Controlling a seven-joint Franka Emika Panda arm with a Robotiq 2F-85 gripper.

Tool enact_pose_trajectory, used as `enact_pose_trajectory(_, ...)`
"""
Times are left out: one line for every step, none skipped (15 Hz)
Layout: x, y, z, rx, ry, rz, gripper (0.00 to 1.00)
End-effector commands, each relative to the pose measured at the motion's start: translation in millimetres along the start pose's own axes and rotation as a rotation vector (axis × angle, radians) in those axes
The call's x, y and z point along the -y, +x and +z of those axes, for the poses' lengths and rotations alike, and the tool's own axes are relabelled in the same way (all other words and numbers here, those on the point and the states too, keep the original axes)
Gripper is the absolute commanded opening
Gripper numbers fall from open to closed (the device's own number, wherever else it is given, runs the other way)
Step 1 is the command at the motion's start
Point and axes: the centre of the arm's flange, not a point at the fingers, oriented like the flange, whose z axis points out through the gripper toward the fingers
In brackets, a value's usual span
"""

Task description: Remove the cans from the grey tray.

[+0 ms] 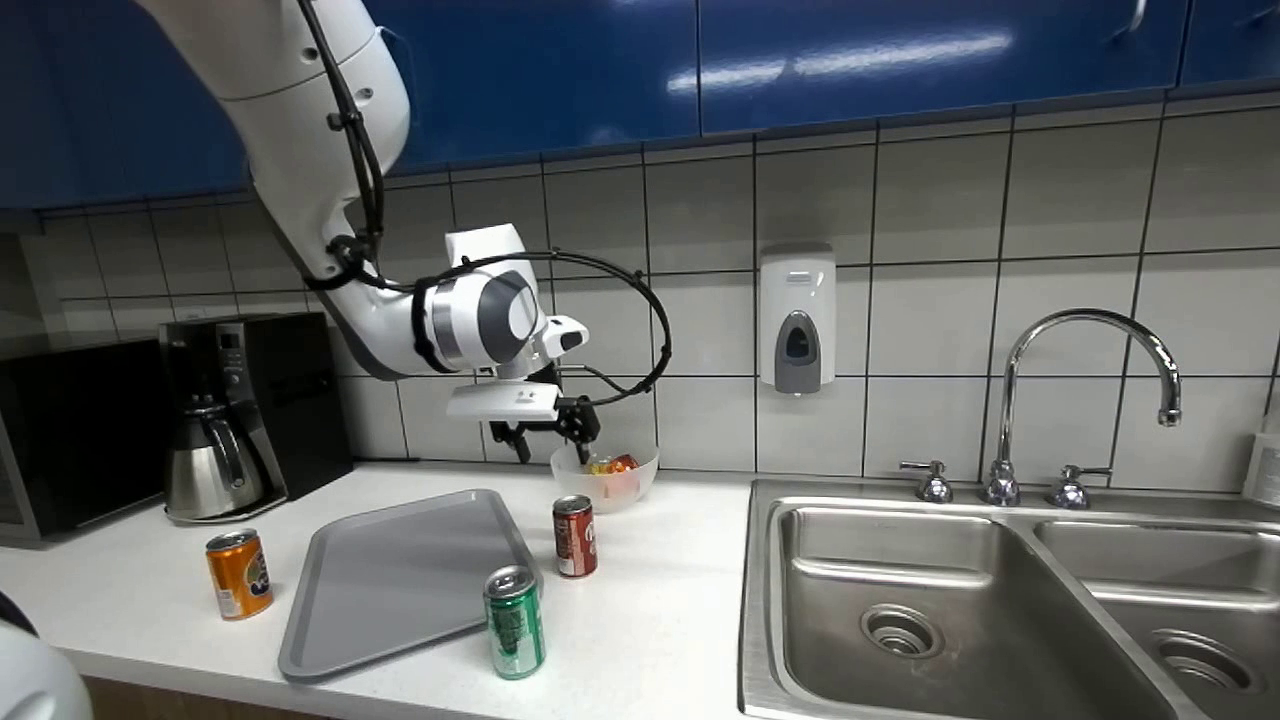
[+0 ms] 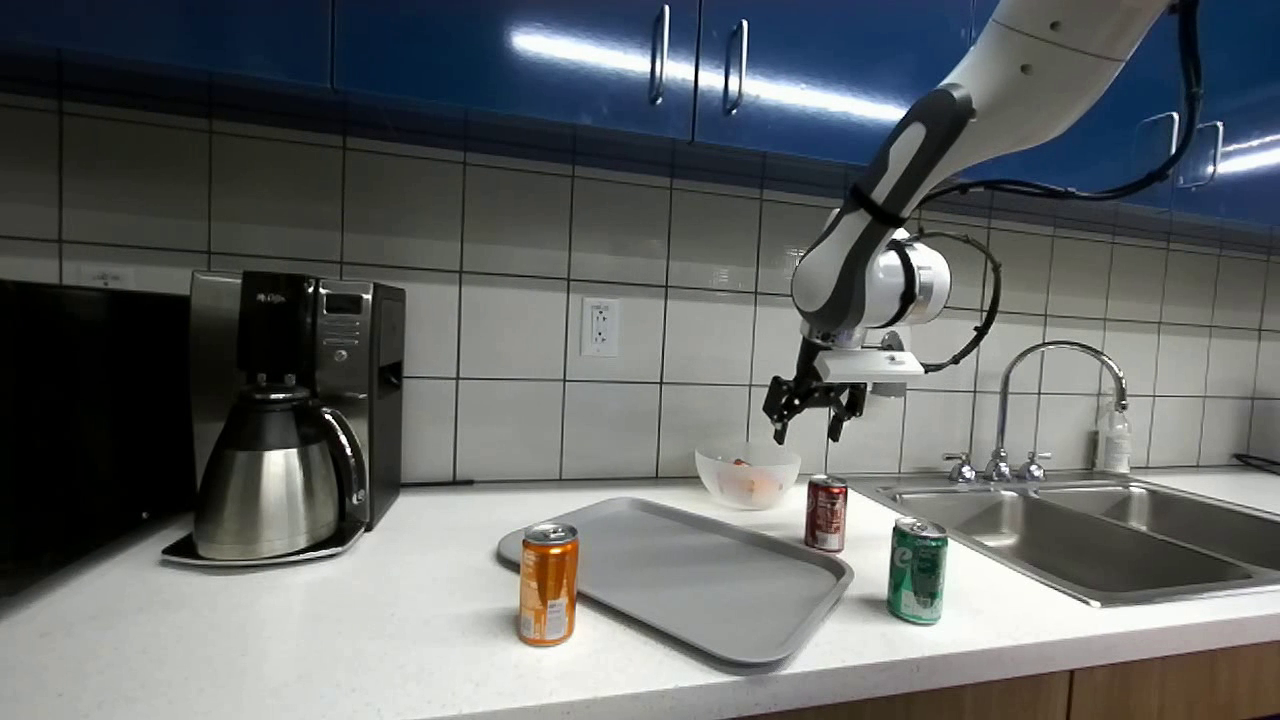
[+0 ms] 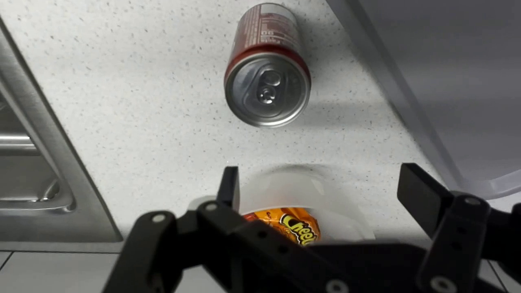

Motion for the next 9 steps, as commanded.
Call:
enact_pose_trajectory(11.8, -18.3, -30.7, -0.036, -0.005, -0.027, 1.0)
enact_pose_trajectory(15.9, -21.4, -34.8, -0.041, -0.008, -0.037, 1.0)
enact_pose_trajectory(20.4, -24.7, -38.5, -0.045, -0.006, -0.049, 1.0)
enact_pose_trajectory(26.4, -29.2, -42.8, -0.049, -0.003, -0.062, 1.0)
enact_pose_trajectory(33.5, -32.8, -45.5, -0.054, -0.002, -0.075, 1.0)
enact_pose_trajectory(42.0, -37.8, -49.1, -0.06, 0.001, -0.088, 1.0)
enact_pose_trajectory(50.9, -43.6, -53.2, -0.067, 0.005, -0.098, 1.0)
enact_pose_trajectory(59.6, -49.4, -56.8, -0.074, 0.009, -0.106, 1.0)
enact_pose_trajectory(68.3, -55.3, -60.1, -0.083, 0.012, -0.114, 1.0)
